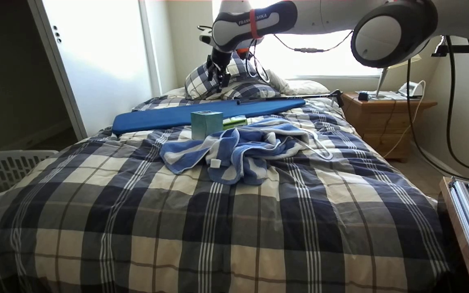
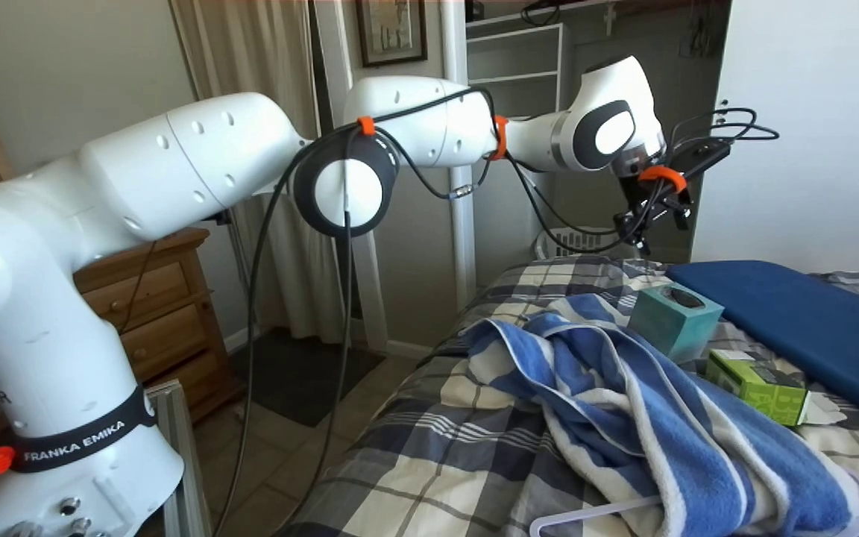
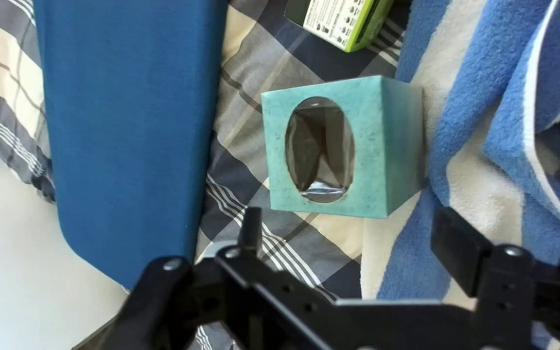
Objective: Move the light blue box to the left of the bed
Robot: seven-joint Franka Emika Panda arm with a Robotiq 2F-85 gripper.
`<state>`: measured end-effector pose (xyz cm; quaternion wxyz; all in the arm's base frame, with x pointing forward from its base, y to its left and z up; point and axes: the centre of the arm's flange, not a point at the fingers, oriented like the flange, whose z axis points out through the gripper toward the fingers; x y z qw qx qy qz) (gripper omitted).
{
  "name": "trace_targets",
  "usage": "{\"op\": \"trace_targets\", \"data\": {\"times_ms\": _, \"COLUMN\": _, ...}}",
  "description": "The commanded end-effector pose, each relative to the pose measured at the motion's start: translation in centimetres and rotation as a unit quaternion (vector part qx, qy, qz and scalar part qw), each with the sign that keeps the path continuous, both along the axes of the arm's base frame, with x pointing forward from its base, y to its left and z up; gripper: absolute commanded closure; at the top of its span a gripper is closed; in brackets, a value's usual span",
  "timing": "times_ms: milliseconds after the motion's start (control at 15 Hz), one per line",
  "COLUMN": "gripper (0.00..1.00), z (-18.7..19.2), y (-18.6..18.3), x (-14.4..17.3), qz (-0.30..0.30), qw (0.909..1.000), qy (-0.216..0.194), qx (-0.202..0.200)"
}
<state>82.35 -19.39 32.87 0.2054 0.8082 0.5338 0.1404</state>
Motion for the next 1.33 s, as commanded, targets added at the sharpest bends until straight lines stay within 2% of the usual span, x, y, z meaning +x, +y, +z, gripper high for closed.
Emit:
{"op": "trace_targets", "data": {"times_ms": 0, "gripper": 0.0, "z": 0.7, "y": -0.7, "x": 7.4, "qz": 0.008, "qw": 0.9995, "qy": 0.017, "qx": 0.025}}
{"op": "trace_targets", "data": {"times_ms": 133, "gripper": 0.0, "z": 1.5, "y": 0.3, "x": 6.2, "qz": 0.053, "qw": 0.9966, "qy": 0.032, "qx": 0.055}}
{"op": "trace_targets", "data": {"times_ms": 200, "gripper": 0.0, "z": 2.2, "y": 1.1, "x": 4.2, "qz": 0.087, "qw": 0.9941, "qy": 0.026, "qx": 0.06}}
{"op": "trace_targets", "data": {"times_ms": 400, "gripper": 0.0, "z": 3.0, "y": 1.8, "x": -2.3, "qz": 0.165, "qw": 0.9846, "qy": 0.044, "qx": 0.038}}
{"op": "trace_targets", "data": {"times_ms": 533, "gripper": 0.0, "z": 2.3, "y": 1.1, "x": -5.8, "qz": 0.195, "qw": 0.9764, "qy": 0.085, "qx": 0.037}}
{"op": "trace_targets", "data": {"times_ms": 667, "gripper": 0.0, "z": 1.2, "y": 0.6, "x": -8.7, "qz": 0.195, "qw": 0.9726, "qy": 0.118, "qx": 0.048}}
{"op": "trace_targets", "data": {"times_ms": 1000, "gripper": 0.0, "z": -0.5, "y": 0.6, "x": -10.5, "qz": 0.153, "qw": 0.966, "qy": 0.17, "qx": 0.12}}
{"op": "trace_targets", "data": {"times_ms": 1067, "gripper": 0.0, "z": -0.5, "y": 0.6, "x": -10.9, "qz": 0.14, "qw": 0.9704, "qy": 0.155, "qx": 0.121}}
{"op": "trace_targets", "data": {"times_ms": 1133, "gripper": 0.0, "z": 0.0, "y": -1.1, "x": -3.7, "qz": 0.158, "qw": 0.9683, "qy": 0.165, "qx": 0.1}}
{"op": "trace_targets", "data": {"times_ms": 1267, "gripper": 0.0, "z": 0.1, "y": -1.2, "x": -3.8, "qz": 0.149, "qw": 0.9694, "qy": 0.164, "qx": 0.106}}
